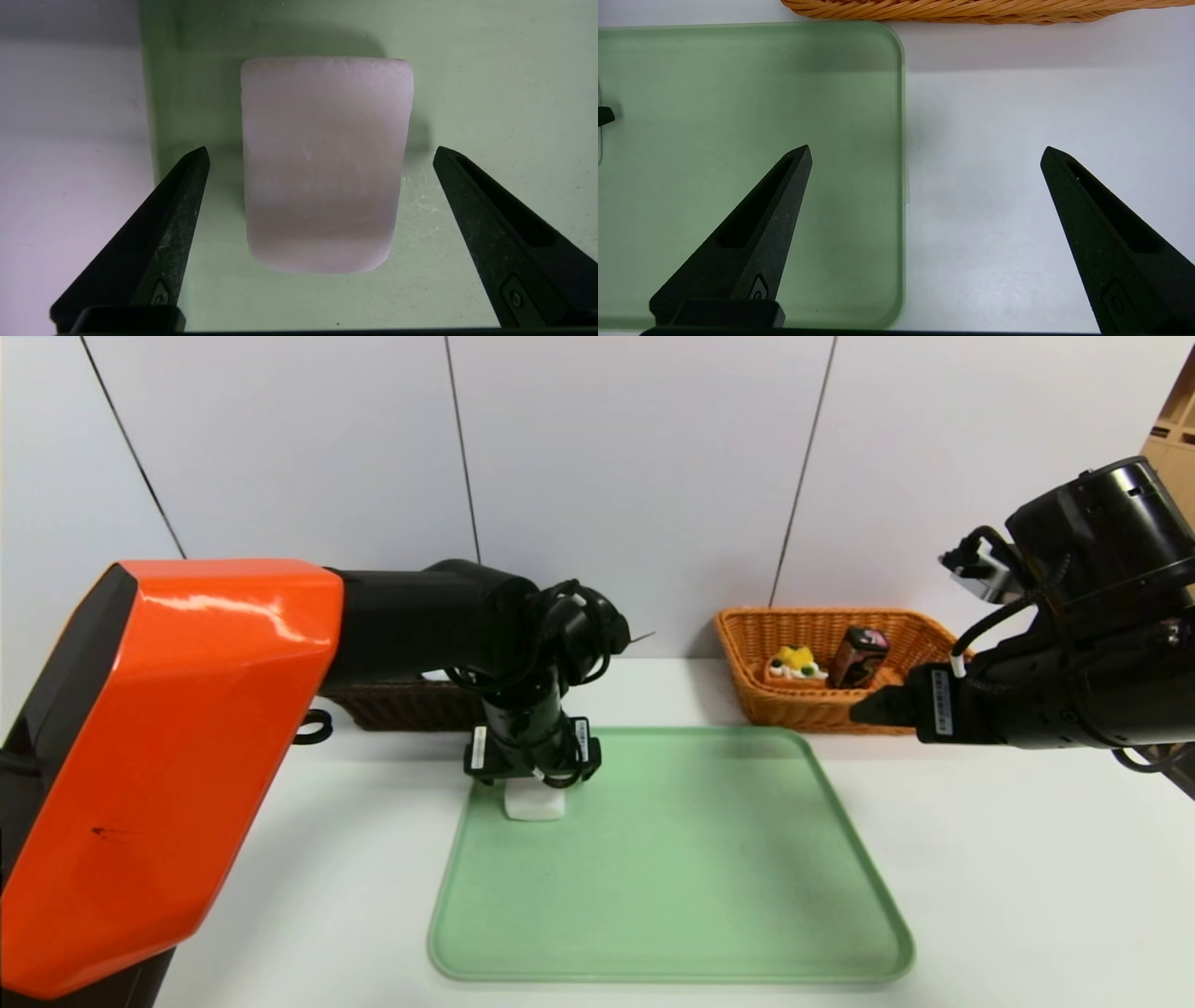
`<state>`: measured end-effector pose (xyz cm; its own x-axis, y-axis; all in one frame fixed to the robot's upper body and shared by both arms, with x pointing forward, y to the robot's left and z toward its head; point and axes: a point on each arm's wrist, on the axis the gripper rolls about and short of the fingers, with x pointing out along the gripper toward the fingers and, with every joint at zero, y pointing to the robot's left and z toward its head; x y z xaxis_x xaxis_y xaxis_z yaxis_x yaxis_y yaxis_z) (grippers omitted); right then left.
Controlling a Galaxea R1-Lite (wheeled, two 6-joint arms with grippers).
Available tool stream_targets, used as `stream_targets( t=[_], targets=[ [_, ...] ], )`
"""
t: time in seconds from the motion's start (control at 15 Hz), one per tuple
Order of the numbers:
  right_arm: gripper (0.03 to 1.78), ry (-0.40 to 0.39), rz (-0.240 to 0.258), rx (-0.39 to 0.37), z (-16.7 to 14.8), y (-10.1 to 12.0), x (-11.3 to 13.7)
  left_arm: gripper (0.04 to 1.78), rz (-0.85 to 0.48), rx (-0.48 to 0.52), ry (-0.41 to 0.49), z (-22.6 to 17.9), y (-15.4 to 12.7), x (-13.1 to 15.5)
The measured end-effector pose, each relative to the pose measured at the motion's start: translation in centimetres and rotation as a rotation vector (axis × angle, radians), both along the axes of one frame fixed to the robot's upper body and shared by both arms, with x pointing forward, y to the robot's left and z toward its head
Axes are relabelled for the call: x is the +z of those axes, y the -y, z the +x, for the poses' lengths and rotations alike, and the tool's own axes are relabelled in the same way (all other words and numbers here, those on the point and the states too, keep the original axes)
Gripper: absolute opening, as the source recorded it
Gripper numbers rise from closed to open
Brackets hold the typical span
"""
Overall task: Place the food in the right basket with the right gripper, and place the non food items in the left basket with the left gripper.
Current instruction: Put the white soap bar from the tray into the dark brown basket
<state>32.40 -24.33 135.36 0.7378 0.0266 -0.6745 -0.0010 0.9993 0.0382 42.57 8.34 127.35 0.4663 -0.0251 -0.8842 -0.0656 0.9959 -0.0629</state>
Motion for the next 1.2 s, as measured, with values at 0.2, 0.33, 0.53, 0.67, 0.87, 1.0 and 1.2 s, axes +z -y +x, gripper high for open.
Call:
stream_targets(
  t=[0.2, 0.33, 0.53, 0.67, 0.87, 1.0, 1.2],
  targets=[
    [1.69, 0.001, -0.001, 0.000, -0.2, 0.1, 0.0, 1.69, 0.005, -0.006, -0.003, 0.1, 0.1, -0.2],
    [1.69, 0.000, -0.001, 0.000, -0.3, 0.2, 0.0, 1.69, 0.009, -0.006, -0.009, 0.1, 0.1, -0.4],
    [1.69, 0.002, -0.001, 0.001, -0.4, 0.2, 0.0, 1.36, 0.015, -0.005, -0.019, 0.1, 0.1, -0.7],
    [1.69, 0.005, 0.001, 0.002, -0.5, 0.2, 0.1, 1.08, 0.020, -0.007, -0.023, 0.1, 0.1, -0.9],
    [1.70, 0.010, 0.004, 0.004, -0.7, 0.3, 0.2, 0.99, 0.020, -0.009, -0.025, 0.1, 0.1, -0.9],
    [1.70, 0.011, 0.004, 0.006, -0.8, 0.2, 0.3, 0.98, 0.018, -0.010, -0.024, 0.1, 0.1, -0.8],
    [1.70, 0.013, 0.005, 0.008, -0.9, 0.3, 0.3, 0.98, -0.038, -0.042, -0.034, -0.5, 0.2, 0.2]
  ],
)
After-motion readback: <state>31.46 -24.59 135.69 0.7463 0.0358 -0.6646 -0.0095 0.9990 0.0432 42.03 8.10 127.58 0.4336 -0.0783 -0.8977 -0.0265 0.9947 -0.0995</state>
